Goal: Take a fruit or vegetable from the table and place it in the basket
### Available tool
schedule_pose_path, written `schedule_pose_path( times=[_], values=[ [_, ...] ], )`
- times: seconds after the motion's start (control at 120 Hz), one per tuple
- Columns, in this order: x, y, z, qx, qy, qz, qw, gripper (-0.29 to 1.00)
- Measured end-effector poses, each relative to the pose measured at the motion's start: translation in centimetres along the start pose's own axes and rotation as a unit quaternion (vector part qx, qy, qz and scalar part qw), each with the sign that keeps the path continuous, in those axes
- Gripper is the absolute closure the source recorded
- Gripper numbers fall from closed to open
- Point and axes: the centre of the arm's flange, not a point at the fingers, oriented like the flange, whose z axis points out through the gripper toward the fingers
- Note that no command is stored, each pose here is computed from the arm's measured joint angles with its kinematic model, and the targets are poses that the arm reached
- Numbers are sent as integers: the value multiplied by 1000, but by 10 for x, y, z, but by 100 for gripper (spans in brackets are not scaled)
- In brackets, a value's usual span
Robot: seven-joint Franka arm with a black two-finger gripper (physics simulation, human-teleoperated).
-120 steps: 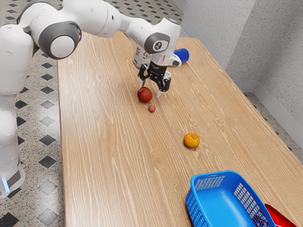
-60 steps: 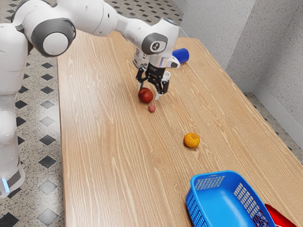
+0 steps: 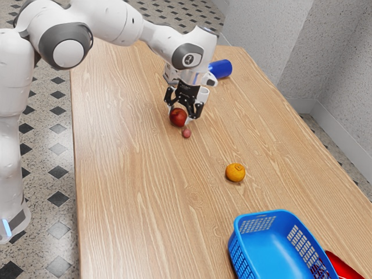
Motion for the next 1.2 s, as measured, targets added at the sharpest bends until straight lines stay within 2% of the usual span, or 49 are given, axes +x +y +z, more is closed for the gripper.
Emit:
schedule_pose_path(
  times=[0.2,0.392,0.617,0.783,0.942,1.008,1.067,1.15,1.2],
  values=[
    [-4,1,-10,-2,5,2,1000,27],
    [-39,7,-82,-30,44,23,998,28],
    [-105,78,-167,-55,91,104,989,30],
    [-172,154,-197,-64,103,175,977,29],
    [-264,245,-189,-68,88,262,959,31],
    [-324,287,-173,-66,72,315,944,29],
    [-415,325,-160,-65,61,386,918,30],
    [-568,359,-127,-54,36,497,865,31],
    [-616,364,-111,-47,28,527,848,31]
  ],
)
